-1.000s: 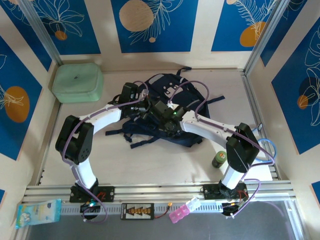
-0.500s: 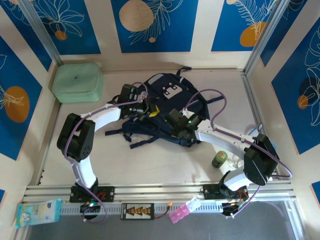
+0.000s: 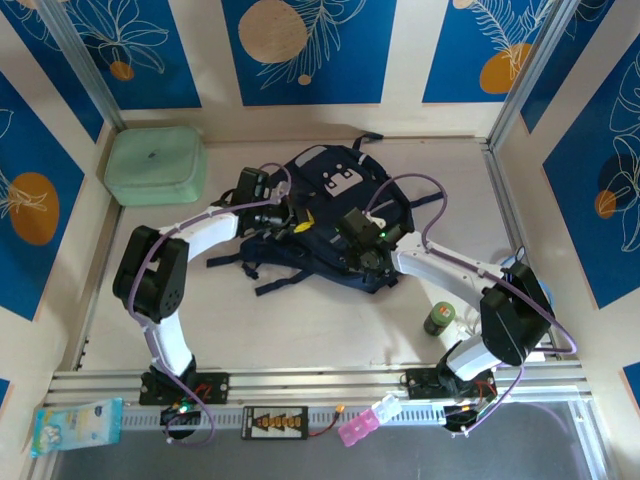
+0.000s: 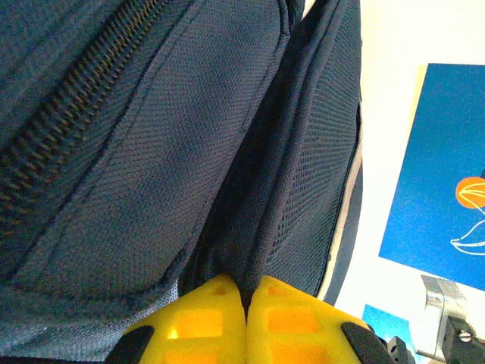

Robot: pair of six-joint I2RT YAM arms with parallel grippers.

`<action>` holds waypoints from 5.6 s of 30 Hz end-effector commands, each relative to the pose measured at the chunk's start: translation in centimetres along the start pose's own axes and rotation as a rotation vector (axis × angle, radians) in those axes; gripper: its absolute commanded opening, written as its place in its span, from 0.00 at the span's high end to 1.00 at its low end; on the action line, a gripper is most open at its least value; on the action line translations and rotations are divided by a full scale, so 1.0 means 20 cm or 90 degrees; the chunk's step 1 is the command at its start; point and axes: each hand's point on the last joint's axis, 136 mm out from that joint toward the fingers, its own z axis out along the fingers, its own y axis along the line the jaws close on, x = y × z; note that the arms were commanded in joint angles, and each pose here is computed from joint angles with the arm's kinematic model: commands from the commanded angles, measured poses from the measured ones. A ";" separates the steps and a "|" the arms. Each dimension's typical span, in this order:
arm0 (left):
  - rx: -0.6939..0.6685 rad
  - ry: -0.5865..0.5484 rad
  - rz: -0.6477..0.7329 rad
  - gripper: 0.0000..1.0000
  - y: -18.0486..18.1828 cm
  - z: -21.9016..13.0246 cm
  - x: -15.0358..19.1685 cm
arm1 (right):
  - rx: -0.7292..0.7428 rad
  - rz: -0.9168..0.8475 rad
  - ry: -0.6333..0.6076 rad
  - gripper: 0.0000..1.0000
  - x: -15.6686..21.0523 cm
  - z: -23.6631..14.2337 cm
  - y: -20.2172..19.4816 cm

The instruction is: Pack books, pencil case, and school supplies into a backpack

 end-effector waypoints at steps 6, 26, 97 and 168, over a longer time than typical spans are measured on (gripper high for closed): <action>-0.001 -0.028 0.010 1.00 0.00 -0.03 -0.09 | -0.003 -0.087 -0.036 0.75 -0.06 -0.05 0.05; 0.000 -0.024 0.009 1.00 0.01 -0.02 -0.08 | 0.000 -0.117 -0.003 0.80 0.01 0.06 -0.02; -0.105 -0.202 -0.125 0.85 0.37 -0.49 0.05 | -0.382 -0.225 0.032 1.00 0.06 -0.11 0.95; -0.137 -0.185 -0.035 0.85 0.25 -0.35 -0.02 | -0.360 -0.218 -0.004 1.00 0.05 -0.14 0.79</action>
